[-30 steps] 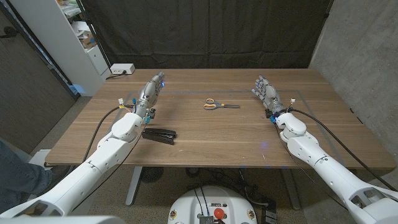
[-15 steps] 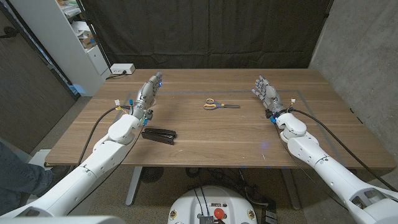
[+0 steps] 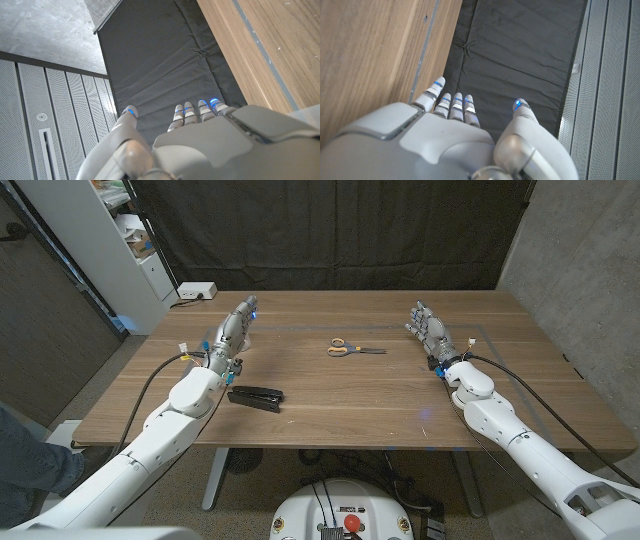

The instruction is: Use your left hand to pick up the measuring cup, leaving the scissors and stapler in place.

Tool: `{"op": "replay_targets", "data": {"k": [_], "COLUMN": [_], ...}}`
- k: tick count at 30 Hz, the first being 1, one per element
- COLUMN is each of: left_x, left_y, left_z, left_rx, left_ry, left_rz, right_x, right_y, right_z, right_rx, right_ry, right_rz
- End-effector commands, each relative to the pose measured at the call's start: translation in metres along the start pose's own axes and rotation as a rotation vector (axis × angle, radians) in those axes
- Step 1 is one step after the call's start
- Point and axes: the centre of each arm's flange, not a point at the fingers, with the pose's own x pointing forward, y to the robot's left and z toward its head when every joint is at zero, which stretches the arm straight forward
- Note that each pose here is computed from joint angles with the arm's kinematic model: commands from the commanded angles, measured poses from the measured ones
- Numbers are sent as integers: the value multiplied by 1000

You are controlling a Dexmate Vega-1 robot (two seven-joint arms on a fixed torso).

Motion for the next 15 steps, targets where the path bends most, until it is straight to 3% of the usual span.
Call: {"op": "replay_targets", "data": {"k": [1, 15], "left_x": [-16, -32], "left_y": [9, 18], "left_z": [3, 12], "left_rx": [14, 50], "left_ry": [6, 21], "left_rz": [25, 46], "right_x": [-2, -1], "right_y": [-2, 0], "right_z": [0, -2], "right_rx": [-7, -3], "right_ry": [2, 7], "right_rz": [-1, 1]}}
